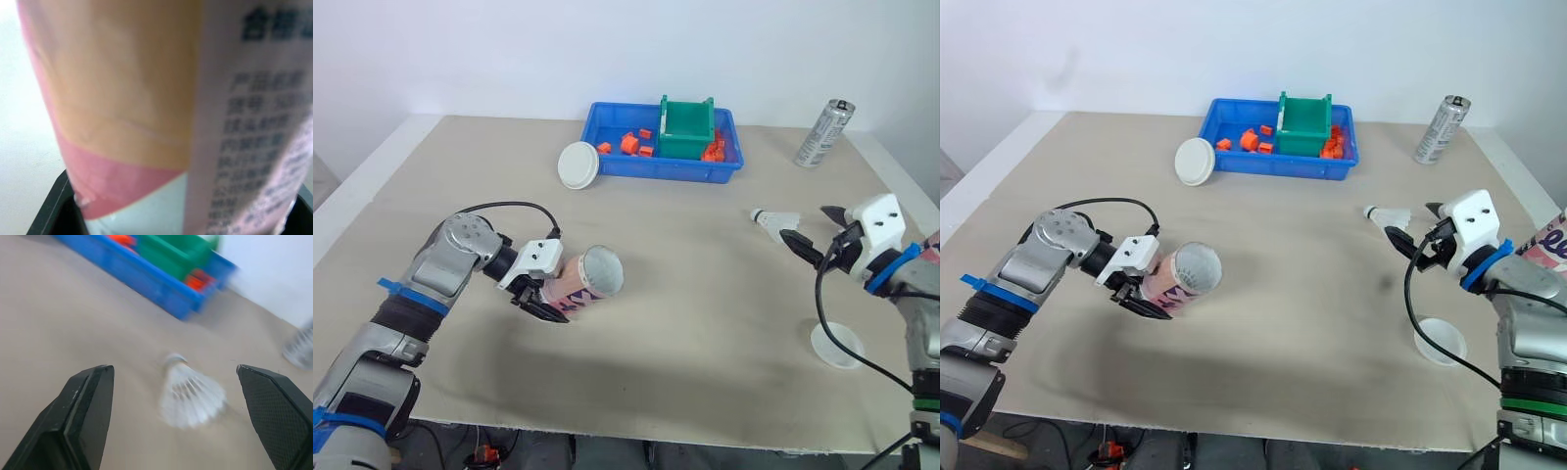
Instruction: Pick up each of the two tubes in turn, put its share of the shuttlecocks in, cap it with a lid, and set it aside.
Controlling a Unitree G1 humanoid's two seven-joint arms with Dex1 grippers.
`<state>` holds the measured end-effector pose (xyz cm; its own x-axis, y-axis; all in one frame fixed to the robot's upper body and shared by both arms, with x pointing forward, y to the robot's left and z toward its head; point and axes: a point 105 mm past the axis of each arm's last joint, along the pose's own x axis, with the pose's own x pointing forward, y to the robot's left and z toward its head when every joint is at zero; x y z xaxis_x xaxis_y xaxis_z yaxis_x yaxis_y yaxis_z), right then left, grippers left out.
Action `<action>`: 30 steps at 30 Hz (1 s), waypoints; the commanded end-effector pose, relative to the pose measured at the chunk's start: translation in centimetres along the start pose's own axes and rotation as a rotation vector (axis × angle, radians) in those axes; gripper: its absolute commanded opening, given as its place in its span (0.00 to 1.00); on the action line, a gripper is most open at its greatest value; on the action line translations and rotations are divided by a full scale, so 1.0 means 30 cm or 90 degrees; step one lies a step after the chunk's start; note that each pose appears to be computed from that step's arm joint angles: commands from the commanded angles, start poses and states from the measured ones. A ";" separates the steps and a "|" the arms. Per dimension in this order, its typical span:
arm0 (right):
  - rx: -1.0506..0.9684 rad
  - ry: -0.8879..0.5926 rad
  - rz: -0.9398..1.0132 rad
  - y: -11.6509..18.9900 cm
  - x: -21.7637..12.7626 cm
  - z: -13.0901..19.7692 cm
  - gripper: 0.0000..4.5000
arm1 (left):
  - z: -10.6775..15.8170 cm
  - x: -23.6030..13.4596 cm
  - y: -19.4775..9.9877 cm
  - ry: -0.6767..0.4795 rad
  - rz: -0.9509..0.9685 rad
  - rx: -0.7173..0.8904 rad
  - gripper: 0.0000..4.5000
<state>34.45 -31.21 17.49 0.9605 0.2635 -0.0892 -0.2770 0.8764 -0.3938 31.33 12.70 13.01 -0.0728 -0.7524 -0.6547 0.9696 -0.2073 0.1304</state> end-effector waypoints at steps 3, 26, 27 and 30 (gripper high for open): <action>0.016 -0.005 -0.031 -0.027 0.031 -0.017 0.96 | -0.019 0.027 -0.013 0.007 -0.025 -0.012 0.68; 0.013 0.092 0.004 0.021 0.258 -0.120 0.43 | -0.017 0.005 -0.023 0.015 -0.018 -0.012 0.68; 0.014 0.094 0.003 0.020 0.259 -0.121 0.36 | -0.017 0.004 -0.025 0.015 -0.017 -0.012 0.68; 0.016 0.090 0.004 0.020 0.260 -0.120 0.06 | -0.019 0.000 -0.032 0.016 -0.016 -0.013 0.68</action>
<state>41.61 -29.90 12.05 0.9430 0.2135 -0.2554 -0.2962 0.8884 -0.3507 31.05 12.96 13.10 -0.0696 -0.7449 -0.6635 0.9693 -0.2077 0.1316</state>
